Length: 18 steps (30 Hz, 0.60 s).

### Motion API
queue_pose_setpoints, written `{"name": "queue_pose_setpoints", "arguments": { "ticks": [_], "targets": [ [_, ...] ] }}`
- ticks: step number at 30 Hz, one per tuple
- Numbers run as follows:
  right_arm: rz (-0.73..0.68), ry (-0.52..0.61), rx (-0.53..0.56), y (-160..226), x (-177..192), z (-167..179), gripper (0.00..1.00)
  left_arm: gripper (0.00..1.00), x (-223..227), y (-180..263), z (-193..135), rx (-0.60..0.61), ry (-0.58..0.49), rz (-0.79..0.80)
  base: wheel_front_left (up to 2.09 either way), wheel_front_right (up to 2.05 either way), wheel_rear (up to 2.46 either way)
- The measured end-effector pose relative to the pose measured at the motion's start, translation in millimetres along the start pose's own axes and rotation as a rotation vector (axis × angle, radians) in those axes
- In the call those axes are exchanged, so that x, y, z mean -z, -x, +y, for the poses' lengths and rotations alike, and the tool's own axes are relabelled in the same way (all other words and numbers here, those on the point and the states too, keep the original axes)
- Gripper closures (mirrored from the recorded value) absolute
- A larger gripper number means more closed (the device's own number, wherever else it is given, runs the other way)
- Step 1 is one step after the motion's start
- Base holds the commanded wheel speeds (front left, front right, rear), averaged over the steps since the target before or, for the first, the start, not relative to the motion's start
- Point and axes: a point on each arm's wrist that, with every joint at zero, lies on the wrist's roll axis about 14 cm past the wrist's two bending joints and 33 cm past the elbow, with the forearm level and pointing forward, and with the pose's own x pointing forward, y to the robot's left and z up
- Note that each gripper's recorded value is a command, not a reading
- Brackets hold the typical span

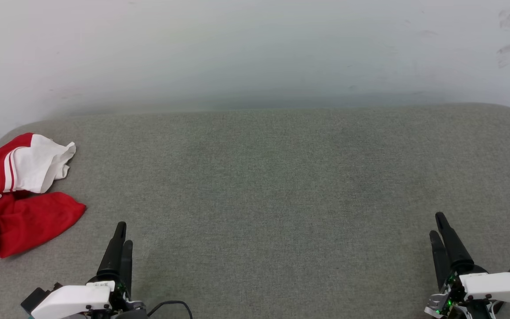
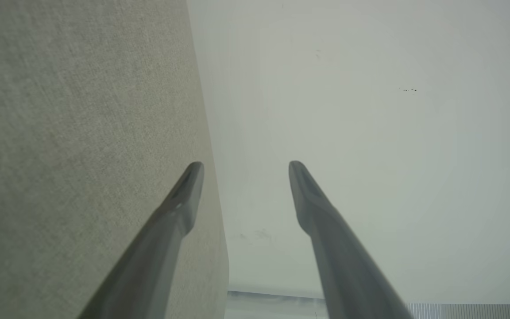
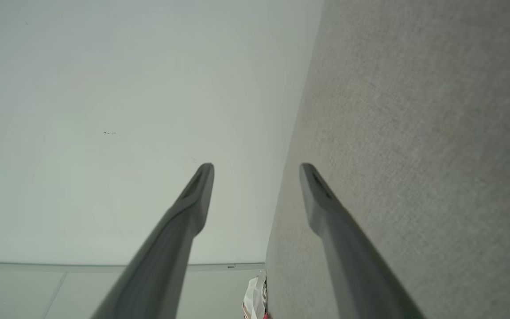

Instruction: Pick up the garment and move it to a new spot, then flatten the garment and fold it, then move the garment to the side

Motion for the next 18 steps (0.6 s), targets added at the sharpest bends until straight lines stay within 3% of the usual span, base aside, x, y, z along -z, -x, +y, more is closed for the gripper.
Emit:
{"name": "queue_pose_setpoints", "arguments": {
  "ticks": [9, 18],
  "targets": [
    [-0.014, 0.161, 0.002, 0.3, -1.3, 0.0, 0.0, 0.0, -12.5, 3.9, 1.7, -0.005, -0.051, -0.055, 0.0, 0.0, 0.0],
    [-0.042, 0.398, -0.038, -2.2, -7.2, 14.2, 0.0, 0.0, -47.8, 6.8, -4.0, 0.0, -0.207, -0.169, 0.0, 0.0, 0.0]
  ]
}}
